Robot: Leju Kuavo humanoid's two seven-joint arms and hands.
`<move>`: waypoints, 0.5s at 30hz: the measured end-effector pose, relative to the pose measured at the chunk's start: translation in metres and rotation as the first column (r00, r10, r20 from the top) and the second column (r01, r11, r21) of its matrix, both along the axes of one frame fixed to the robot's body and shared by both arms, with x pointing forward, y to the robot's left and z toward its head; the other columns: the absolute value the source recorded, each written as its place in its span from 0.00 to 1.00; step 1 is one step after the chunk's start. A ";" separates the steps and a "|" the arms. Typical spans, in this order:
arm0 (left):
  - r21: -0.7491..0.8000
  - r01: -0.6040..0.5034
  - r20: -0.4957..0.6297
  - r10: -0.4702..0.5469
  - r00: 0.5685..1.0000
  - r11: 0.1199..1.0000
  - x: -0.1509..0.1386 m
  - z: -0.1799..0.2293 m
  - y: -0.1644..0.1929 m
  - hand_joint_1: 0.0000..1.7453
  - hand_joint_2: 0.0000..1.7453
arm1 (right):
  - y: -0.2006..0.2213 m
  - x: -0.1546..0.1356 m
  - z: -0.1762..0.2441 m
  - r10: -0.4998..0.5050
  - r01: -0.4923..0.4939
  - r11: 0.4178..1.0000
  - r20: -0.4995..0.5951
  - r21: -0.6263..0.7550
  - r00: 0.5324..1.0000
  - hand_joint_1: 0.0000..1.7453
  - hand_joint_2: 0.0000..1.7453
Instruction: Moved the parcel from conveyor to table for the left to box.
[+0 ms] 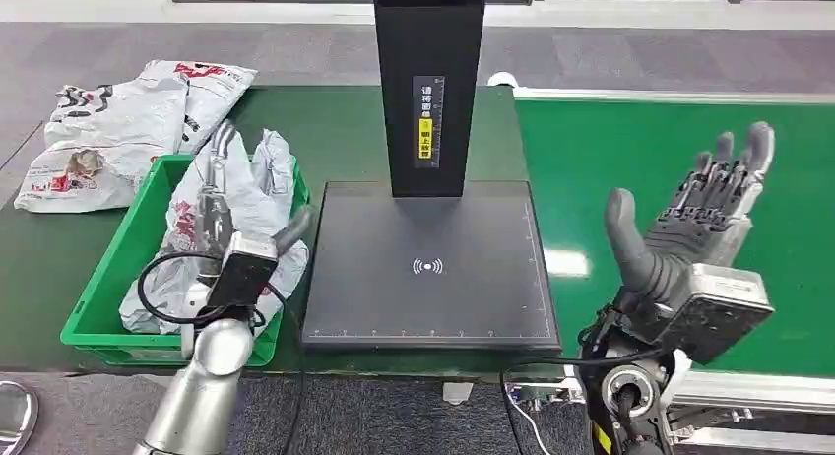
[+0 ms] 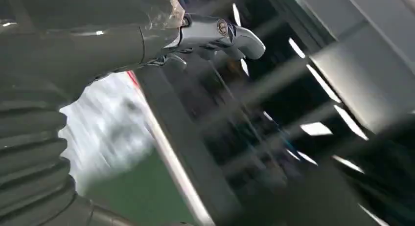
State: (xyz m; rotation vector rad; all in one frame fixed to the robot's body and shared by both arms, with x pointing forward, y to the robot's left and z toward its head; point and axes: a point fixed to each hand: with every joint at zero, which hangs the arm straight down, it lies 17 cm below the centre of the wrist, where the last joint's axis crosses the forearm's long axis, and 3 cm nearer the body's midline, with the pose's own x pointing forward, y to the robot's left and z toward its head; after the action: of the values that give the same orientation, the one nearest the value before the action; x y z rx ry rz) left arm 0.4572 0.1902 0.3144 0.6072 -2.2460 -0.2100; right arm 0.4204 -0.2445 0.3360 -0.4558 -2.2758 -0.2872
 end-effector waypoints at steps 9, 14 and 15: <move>-0.125 0.295 0.044 -0.291 0.956 0.947 -0.020 0.021 -0.087 0.00 1.00 | 0.012 0.014 -0.045 0.037 -0.037 0.999 -0.124 0.000 0.992 0.00 1.00; -0.145 0.327 0.044 -0.324 0.945 0.934 -0.020 0.021 -0.097 0.00 1.00 | 0.011 0.014 -0.056 0.034 -0.033 0.999 -0.147 0.007 0.989 0.00 1.00; -0.150 0.330 0.042 -0.328 0.944 0.932 -0.020 0.020 -0.098 0.00 1.00 | 0.011 0.013 -0.058 0.034 -0.033 0.999 -0.150 0.007 0.988 0.00 1.00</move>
State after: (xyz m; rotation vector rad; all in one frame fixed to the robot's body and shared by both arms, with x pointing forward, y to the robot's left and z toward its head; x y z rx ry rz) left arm 0.4376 0.0926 0.3345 0.1455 -2.3436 -0.1939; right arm 0.4339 -0.2338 0.2785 -0.4220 -2.1332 -0.2328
